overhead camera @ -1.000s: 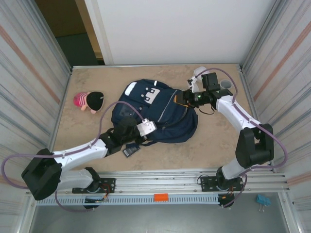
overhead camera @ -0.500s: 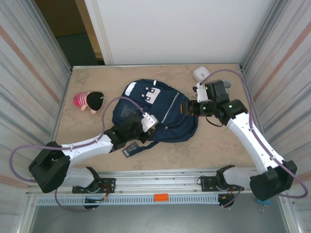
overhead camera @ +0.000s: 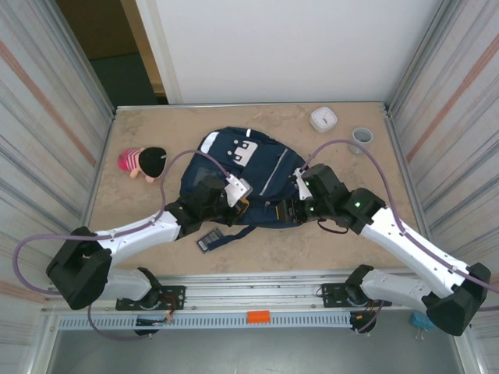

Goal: Pack books, pencil case, and school supplies into a backpack

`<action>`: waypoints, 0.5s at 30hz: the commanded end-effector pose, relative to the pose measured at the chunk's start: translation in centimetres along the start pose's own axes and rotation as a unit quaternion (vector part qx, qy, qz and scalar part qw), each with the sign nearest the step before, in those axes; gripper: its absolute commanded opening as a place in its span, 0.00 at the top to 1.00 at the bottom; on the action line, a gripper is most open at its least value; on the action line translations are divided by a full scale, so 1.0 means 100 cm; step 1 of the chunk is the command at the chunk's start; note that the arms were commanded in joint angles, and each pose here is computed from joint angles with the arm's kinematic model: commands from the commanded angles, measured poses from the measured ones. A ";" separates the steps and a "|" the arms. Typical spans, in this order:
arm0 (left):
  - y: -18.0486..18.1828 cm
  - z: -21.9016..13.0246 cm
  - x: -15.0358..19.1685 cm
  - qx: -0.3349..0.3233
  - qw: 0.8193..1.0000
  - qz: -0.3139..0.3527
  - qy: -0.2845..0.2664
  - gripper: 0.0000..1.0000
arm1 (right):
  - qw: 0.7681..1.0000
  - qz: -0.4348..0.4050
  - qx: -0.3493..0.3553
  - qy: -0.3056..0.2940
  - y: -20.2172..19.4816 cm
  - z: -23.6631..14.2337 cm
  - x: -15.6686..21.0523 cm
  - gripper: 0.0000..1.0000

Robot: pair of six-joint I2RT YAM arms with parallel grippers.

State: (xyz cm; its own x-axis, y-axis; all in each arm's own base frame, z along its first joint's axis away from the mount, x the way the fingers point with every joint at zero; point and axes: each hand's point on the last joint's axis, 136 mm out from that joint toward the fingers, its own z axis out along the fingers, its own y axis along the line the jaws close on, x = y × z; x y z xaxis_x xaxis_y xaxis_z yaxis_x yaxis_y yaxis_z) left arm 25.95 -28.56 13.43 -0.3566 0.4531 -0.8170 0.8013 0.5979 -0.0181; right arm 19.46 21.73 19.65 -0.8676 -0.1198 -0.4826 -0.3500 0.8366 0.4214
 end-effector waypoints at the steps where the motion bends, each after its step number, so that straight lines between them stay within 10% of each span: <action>1: -0.001 -0.005 -0.036 0.014 0.999 -0.009 -0.050 1.00 | 1.000 0.018 -0.003 -0.012 0.002 0.018 -0.009 0.51; 15: -0.001 -0.009 -0.045 0.023 0.998 -0.014 -0.061 1.00 | 0.999 0.035 0.029 -0.014 0.001 0.079 -0.021 0.50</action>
State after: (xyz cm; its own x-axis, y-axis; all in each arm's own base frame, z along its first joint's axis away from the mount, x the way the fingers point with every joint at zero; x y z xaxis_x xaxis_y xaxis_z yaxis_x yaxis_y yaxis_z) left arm 25.93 -28.87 13.84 -0.3608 0.4395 -0.8226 0.8124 0.5813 -0.0458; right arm 22.84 26.07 15.15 -0.8865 -0.0925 -0.4534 -0.3080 0.8492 0.4290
